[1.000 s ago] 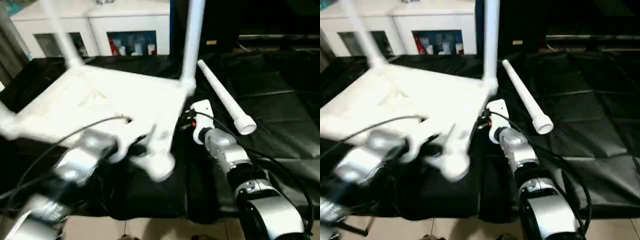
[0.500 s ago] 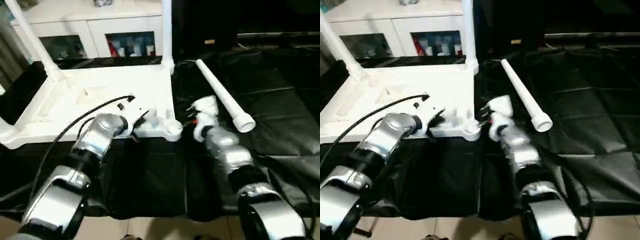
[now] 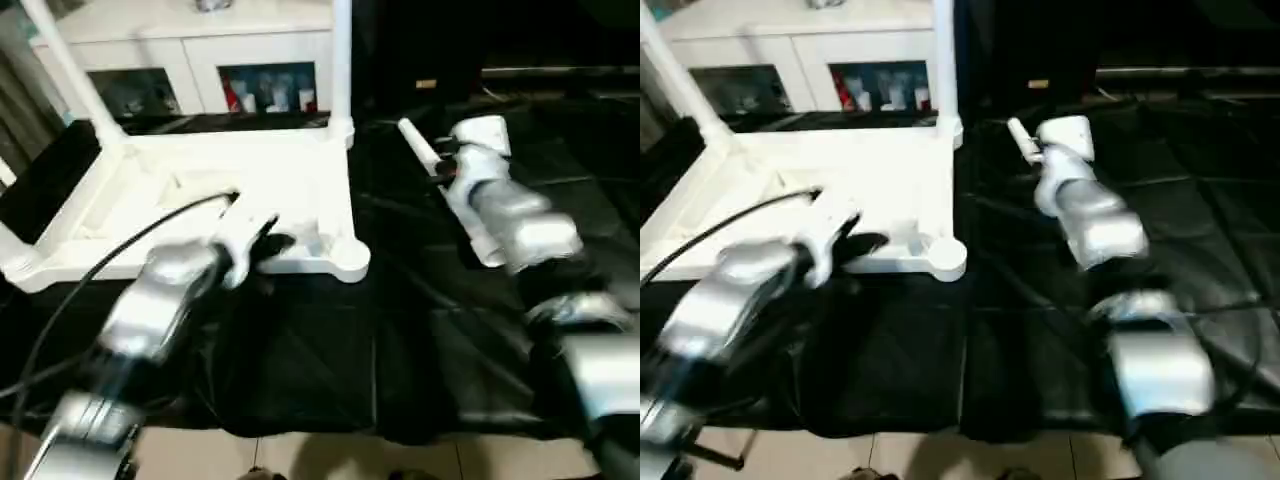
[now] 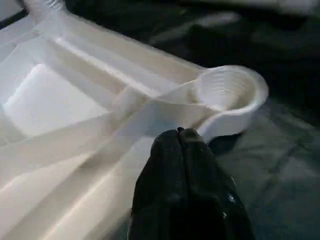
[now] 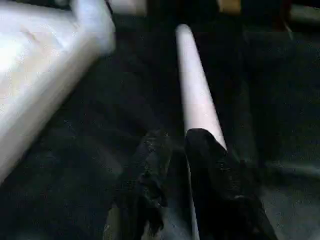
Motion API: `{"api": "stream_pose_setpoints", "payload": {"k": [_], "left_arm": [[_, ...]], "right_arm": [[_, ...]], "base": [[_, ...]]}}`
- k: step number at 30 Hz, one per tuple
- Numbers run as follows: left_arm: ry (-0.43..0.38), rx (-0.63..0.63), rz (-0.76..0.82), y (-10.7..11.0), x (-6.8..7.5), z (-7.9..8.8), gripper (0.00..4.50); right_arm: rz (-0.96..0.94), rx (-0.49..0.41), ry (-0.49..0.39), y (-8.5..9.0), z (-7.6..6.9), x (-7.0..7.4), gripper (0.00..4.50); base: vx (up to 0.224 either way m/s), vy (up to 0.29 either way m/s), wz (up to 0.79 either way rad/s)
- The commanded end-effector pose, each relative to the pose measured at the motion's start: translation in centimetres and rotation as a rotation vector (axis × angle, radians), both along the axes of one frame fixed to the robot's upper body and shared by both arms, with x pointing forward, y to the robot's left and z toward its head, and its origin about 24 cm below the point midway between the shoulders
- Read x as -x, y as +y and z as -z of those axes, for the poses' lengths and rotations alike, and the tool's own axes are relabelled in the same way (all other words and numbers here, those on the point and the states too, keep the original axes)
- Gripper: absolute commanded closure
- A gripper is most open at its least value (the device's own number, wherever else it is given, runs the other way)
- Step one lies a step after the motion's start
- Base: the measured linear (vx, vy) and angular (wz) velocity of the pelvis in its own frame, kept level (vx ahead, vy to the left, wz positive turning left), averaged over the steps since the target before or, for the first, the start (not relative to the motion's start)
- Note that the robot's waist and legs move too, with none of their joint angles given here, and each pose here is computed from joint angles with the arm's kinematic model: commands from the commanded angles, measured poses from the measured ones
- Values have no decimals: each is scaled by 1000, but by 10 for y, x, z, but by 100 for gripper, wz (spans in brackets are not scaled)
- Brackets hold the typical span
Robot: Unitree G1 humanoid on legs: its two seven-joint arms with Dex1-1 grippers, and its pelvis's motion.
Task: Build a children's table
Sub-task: Rotate table base, then pick table leg
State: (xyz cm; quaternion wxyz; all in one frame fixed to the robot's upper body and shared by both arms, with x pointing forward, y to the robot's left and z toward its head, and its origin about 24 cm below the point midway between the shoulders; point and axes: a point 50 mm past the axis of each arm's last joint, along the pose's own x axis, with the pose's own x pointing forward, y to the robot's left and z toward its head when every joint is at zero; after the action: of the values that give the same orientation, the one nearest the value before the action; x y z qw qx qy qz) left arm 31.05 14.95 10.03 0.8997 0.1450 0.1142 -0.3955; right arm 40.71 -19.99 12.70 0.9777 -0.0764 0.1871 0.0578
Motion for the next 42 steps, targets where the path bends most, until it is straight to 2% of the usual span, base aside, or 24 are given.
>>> {"api": "stream_pose_setpoints", "payload": {"k": [1,6,7,10,13,14,17,18,19,20,21,24,27,31,37,38,42], "left_arm": [[-52,35,39,-2,7,-16,450],[-20,81,53,-3,21,-24,409],[5,91,68,-2,32,-27,401],[21,78,87,-1,40,-28,365],[50,75,118,-1,51,-30,359],[66,74,125,0,57,-32,333],[77,71,118,2,63,-35,326],[77,71,118,2,63,-35,322],[87,68,108,3,66,-36,322],[88,65,103,4,67,-37,314],[87,64,99,4,68,-38,286],[93,62,99,4,72,-40,277],[95,57,105,3,76,-43,238],[93,53,107,3,76,-45,212],[91,39,114,4,76,-48,161],[93,33,117,4,75,-49,145],[100,11,127,7,76,-50,116]], "right_arm": [[8,22,20,-4,-8,-3,336],[7,52,39,-9,-17,-5,293],[-11,55,63,-10,-19,-6,285],[-18,62,82,-10,-19,-5,259],[-8,92,105,-13,-17,-4,240],[7,99,107,-15,-16,-4,228],[19,96,111,-16,-16,-4,221],[19,96,111,-16,-16,-4,201],[20,94,125,-17,-13,-3,201],[19,98,132,-17,-12,-3,194],[17,104,140,-18,-11,-2,180],[7,132,176,-19,-7,0,157],[3,178,230,-23,-3,3,131],[10,196,269,-27,-1,5,128],[0,172,331,-32,0,9,128],[-14,156,345,-32,0,10,155],[-17,119,368,-36,1,13,165]], "base": [[0,0,0],[0,0,0],[0,0,0],[0,0,0],[0,0,0],[0,0,0],[0,0,0],[0,0,0],[0,0,0],[0,0,0],[0,0,0],[0,0,0],[0,0,0],[0,0,0],[0,0,0],[0,0,0],[0,0,0]]}}
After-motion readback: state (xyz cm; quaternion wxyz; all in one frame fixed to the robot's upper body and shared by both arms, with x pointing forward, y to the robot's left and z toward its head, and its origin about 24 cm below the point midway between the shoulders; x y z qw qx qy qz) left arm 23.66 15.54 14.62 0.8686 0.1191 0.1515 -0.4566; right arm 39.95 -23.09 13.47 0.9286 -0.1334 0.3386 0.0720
